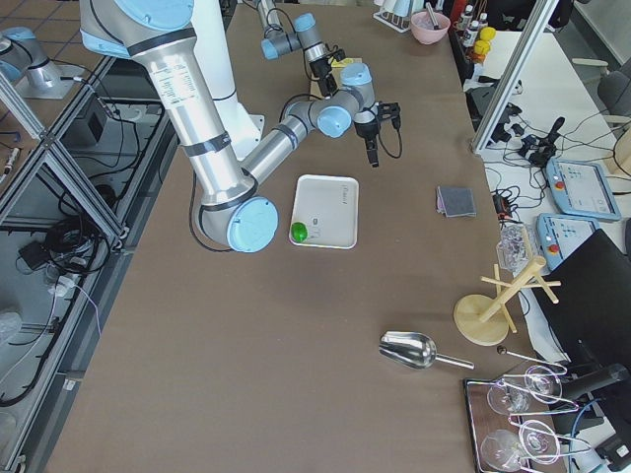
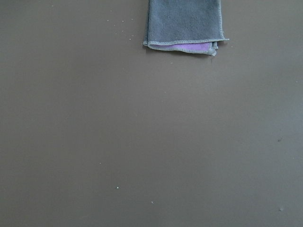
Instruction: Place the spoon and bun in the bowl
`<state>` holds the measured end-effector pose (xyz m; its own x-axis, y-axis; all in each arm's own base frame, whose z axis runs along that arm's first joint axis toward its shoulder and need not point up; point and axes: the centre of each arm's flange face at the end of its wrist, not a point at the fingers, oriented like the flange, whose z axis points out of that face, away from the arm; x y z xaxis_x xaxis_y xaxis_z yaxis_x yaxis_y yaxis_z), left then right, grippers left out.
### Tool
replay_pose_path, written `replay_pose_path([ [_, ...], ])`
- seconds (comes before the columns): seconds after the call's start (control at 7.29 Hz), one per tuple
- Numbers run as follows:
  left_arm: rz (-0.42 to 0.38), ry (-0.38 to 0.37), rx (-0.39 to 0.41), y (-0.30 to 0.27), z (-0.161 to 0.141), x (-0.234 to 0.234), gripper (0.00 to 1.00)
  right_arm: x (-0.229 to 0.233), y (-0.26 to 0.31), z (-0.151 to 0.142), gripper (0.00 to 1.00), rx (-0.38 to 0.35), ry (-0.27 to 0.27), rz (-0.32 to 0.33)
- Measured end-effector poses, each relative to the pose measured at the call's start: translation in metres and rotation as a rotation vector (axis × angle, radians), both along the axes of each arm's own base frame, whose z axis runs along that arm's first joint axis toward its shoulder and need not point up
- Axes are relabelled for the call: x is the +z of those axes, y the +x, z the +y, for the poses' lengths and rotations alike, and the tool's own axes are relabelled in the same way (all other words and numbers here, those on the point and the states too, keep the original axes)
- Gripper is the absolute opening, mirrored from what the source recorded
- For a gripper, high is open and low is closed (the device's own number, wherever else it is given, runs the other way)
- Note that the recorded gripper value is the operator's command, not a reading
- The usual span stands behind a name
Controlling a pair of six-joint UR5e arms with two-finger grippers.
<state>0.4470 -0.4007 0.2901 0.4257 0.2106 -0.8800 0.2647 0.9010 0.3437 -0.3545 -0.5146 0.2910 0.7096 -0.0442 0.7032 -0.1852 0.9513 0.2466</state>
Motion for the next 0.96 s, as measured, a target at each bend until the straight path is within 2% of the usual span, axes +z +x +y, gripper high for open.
replay_pose_path([
  [0.27, -0.148, 0.025, 0.114, -0.081, -0.037, 0.052, 0.98, 0.038, 0.042, -0.015, 1.0, -0.075, 0.048, 0.076],
  [0.55, -0.256, 0.04, 0.199, -0.176, -0.058, 0.119, 0.98, 0.102, 0.123, -0.03, 1.0, -0.21, 0.102, 0.161],
  [0.69, -0.3, 0.064, 0.234, -0.229, -0.061, 0.155, 0.98, 0.138, 0.172, -0.029, 1.0, -0.281, 0.122, 0.182],
  [0.96, -0.355, 0.109, 0.281, -0.339, -0.065, 0.221, 0.98, 0.21, 0.265, -0.004, 1.0, -0.365, 0.127, 0.194],
])
